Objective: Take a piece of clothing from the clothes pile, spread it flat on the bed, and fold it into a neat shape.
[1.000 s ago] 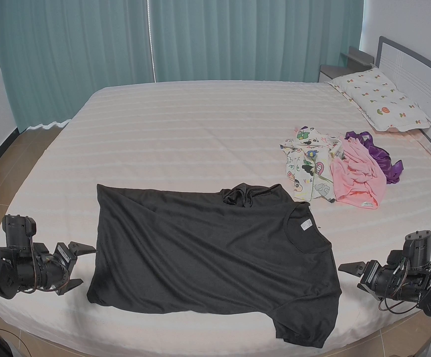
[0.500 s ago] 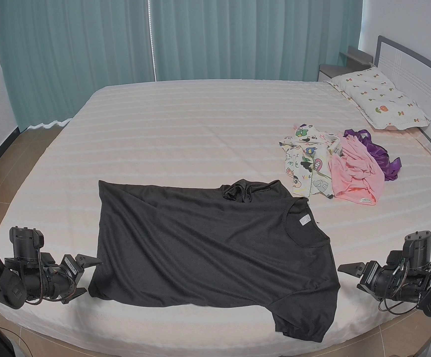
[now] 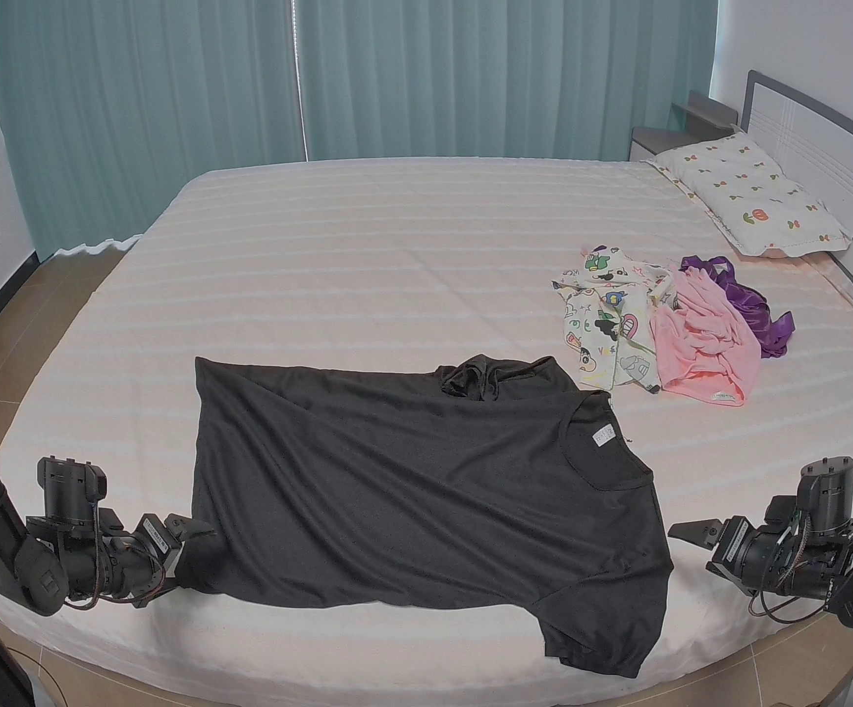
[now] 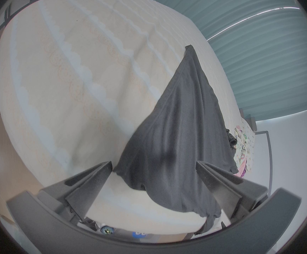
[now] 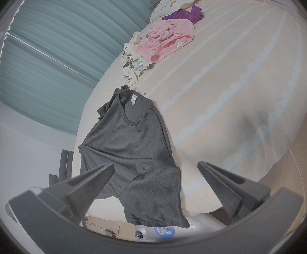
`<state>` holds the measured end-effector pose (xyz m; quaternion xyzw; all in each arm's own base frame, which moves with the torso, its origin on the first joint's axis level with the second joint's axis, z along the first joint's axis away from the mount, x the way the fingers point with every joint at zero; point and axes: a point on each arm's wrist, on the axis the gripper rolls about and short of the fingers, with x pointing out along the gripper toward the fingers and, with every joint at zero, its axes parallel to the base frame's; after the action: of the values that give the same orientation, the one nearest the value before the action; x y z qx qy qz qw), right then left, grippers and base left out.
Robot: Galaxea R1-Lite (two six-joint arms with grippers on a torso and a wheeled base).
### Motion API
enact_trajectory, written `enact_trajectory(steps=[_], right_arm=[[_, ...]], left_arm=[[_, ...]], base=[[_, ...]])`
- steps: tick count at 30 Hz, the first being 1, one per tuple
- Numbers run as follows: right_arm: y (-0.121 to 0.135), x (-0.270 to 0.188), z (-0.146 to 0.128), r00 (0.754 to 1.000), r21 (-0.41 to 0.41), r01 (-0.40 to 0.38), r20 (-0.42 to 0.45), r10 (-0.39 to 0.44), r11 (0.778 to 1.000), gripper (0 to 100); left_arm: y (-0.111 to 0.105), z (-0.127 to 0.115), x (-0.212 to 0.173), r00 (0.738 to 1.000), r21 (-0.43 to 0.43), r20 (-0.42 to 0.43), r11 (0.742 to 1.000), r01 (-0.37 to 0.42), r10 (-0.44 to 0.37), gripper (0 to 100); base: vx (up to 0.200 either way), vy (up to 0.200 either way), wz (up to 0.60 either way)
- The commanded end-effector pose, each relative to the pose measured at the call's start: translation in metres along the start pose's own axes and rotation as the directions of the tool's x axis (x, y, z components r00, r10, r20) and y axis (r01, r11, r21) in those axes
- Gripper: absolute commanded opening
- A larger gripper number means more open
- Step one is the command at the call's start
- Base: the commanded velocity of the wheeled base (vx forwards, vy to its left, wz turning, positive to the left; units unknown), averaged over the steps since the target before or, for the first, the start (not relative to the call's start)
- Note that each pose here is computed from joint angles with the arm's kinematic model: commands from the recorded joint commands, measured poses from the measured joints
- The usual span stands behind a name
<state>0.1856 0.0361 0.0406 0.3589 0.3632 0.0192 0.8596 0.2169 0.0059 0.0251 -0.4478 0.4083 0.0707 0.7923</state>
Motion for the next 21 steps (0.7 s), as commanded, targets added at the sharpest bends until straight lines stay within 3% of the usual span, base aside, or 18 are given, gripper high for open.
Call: enact_trajectory(steps=[1,6,7,14,21], right_arm=[[0.0,0.0,0.0,1.0,0.0,-0.001,-0.001,0.001,1.0,100],[0.0,0.0,0.0,1.0,-0.001,-0.001,-0.002,0.001,1.0,100],[0.0,0.0,0.0,1.0,-0.001,-0.001,-0.002,0.001,1.0,100],[0.0,0.0,0.0,1.0,-0.001,-0.001,-0.002,0.001,1.0,100],[0.0,0.0,0.0,1.0,-0.002,-0.002,0.001,0.002,1.0,100]], left_arm=[[0.005,-0.003,0.01,1.0,-0.002,-0.009,1.0,-0.023,0.023,100],[0.006,-0.006,0.011,1.0,0.008,-0.012,1.0,-0.016,0.016,100],[0.006,-0.006,0.012,1.0,0.009,-0.013,1.0,-0.017,0.018,0],[0.01,-0.01,0.009,0.998,0.012,0.01,0.998,-0.066,0.066,0],[0.025,-0.022,-0.001,0.989,0.158,-0.007,0.977,-0.144,0.147,0]], base=[[0.0,0.0,0.0],[0.0,0.0,0.0],[0.0,0.0,0.0],[0.0,0.0,0.0],[0.0,0.0,0.0]])
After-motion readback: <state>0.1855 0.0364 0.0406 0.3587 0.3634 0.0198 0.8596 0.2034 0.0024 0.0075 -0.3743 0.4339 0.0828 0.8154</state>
